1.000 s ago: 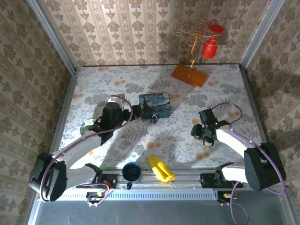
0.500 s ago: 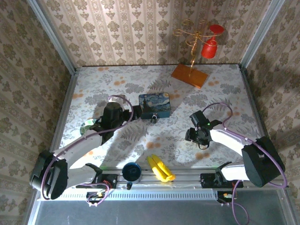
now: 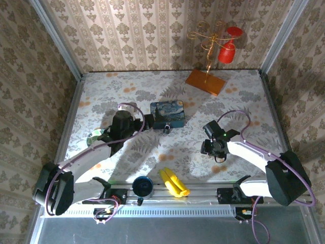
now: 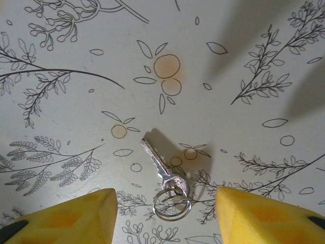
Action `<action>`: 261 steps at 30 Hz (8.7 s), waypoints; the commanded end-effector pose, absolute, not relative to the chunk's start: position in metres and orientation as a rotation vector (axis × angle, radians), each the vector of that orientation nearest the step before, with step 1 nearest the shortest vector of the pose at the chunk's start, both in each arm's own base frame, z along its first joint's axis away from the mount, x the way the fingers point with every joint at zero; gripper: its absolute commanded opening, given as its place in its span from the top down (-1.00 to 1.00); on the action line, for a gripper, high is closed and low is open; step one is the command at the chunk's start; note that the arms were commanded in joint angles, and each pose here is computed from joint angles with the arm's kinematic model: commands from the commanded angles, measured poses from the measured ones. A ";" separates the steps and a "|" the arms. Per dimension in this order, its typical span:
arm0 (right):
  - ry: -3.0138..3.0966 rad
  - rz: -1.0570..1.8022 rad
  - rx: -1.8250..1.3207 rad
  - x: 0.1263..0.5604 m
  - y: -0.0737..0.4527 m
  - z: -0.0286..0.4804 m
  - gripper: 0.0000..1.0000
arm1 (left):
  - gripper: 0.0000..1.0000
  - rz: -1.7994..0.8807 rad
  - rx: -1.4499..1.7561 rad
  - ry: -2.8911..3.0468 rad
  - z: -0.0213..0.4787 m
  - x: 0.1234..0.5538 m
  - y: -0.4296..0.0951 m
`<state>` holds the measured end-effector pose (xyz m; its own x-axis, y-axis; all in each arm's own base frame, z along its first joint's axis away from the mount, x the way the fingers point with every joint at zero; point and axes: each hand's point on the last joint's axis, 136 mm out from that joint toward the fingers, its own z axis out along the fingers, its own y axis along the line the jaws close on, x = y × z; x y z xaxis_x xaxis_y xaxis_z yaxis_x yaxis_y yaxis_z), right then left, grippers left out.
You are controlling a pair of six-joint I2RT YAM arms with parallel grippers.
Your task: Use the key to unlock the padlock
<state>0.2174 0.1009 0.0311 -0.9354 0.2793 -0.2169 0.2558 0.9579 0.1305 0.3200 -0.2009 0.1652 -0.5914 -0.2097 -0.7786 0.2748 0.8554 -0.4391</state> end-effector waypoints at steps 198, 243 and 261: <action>1.713 1.174 -0.539 0.219 0.251 0.292 -0.13 | 1.00 -1.379 1.213 1.551 0.319 0.172 -0.324; 1.514 1.315 -0.681 0.201 0.268 0.332 0.33 | 1.00 -1.643 1.186 1.442 0.342 0.160 -0.324; 1.522 1.303 -0.664 0.203 0.266 0.330 1.00 | 1.00 -1.624 1.133 1.457 0.341 0.170 -0.324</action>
